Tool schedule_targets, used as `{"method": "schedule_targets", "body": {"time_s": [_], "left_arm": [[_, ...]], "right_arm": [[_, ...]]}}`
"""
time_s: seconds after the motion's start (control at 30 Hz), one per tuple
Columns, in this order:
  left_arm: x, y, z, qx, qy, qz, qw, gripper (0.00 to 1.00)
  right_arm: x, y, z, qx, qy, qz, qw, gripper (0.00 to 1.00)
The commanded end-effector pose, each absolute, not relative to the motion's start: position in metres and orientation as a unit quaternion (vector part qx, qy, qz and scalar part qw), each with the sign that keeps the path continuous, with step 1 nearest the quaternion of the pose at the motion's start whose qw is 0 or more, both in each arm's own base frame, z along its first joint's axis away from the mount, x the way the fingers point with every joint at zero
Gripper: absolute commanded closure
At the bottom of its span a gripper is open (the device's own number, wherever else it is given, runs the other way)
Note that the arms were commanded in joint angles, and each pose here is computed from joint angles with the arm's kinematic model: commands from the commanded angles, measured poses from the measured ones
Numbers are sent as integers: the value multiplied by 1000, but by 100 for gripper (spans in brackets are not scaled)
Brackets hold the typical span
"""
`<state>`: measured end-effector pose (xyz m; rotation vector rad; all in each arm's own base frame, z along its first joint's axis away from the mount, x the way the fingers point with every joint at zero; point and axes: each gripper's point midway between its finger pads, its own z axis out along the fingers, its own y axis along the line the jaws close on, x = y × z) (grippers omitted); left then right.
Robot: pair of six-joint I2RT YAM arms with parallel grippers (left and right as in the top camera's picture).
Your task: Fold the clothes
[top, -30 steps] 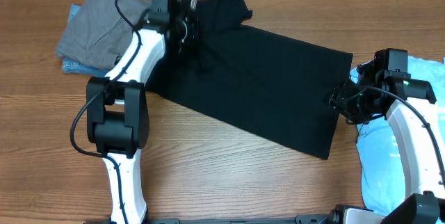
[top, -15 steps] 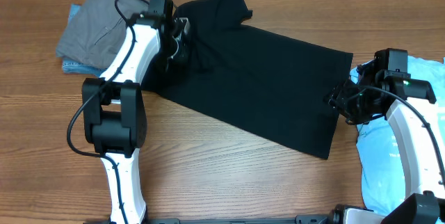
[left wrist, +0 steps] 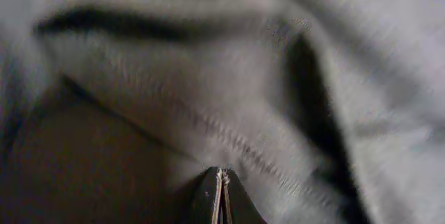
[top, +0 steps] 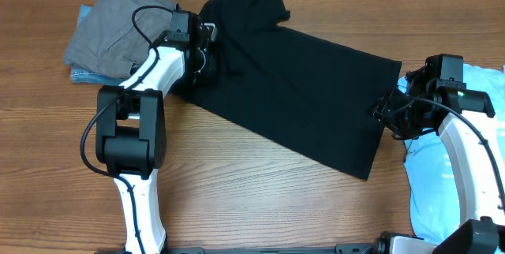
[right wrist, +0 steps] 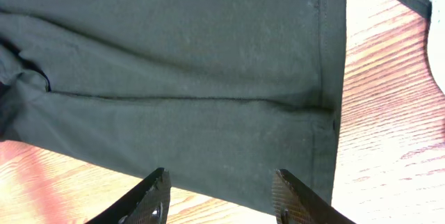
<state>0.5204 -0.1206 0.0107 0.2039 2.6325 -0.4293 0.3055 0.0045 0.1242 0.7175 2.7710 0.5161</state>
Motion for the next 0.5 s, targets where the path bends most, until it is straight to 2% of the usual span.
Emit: {"method": "schedule_targets", "body": {"time_s": [0.0, 0.07, 0.2, 0.27, 0.47], "left_arm": [[533, -153, 29, 70, 937, -237, 249, 96], [559, -162, 70, 69, 917, -262, 293, 96], [573, -166, 104, 81, 907, -266, 315, 96], [566, -164, 105, 83, 915, -262, 296, 96], [510, -162, 69, 121, 949, -229, 178, 90]], "right_arm": [[309, 5, 128, 241, 947, 176, 123, 50], [309, 5, 128, 241, 947, 176, 122, 50], [309, 5, 128, 241, 947, 176, 122, 50], [309, 5, 128, 241, 947, 176, 122, 50], [309, 5, 128, 241, 947, 176, 122, 49]]}}
